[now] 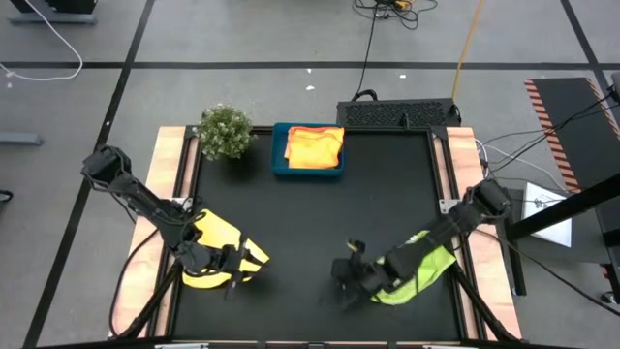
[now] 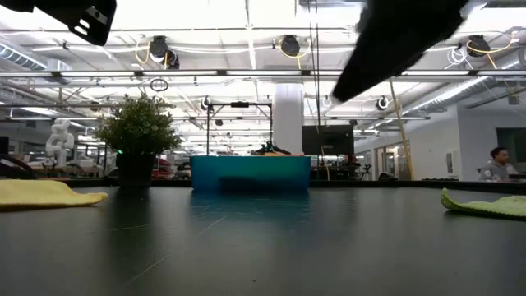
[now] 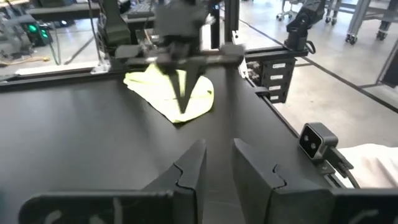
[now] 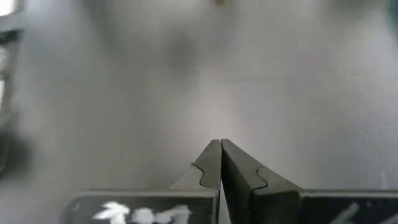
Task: Fold microfiber towels
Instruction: Fold the green microfiber towel
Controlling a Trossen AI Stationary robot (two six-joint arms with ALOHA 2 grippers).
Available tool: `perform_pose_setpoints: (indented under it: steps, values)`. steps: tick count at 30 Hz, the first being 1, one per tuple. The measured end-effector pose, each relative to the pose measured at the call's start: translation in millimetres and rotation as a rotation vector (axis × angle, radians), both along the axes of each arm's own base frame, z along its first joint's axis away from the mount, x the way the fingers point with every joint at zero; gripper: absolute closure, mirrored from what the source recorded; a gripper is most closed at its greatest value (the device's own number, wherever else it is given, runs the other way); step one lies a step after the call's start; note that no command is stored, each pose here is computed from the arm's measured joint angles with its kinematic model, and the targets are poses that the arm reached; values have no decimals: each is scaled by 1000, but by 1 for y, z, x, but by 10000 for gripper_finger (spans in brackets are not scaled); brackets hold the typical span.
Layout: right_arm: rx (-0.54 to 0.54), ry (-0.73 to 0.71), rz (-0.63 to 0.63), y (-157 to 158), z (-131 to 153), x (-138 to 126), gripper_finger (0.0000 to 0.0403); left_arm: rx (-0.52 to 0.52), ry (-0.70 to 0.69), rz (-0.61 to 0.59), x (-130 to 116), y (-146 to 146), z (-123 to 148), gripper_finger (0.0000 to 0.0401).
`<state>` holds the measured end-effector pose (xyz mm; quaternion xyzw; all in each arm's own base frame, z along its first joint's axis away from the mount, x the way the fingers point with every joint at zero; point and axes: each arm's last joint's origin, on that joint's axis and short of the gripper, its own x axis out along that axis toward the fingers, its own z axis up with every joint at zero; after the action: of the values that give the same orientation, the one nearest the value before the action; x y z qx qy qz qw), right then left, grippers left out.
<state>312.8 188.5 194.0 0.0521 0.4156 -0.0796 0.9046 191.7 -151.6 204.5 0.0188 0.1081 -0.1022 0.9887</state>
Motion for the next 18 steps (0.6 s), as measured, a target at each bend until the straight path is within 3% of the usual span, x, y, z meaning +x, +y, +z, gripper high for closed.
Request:
perform_pose_setpoints:
  steps: [7,14,18]
  values:
    - [-41,88,-5,33,9,-16,403,-25,8,4,1,1,0,325]
    - [-36,226,-40,30,1,-29,401,-30,13,5,1,1,-1,325]
    - [-21,279,-34,24,-8,-30,380,-33,14,6,1,2,-1,325]
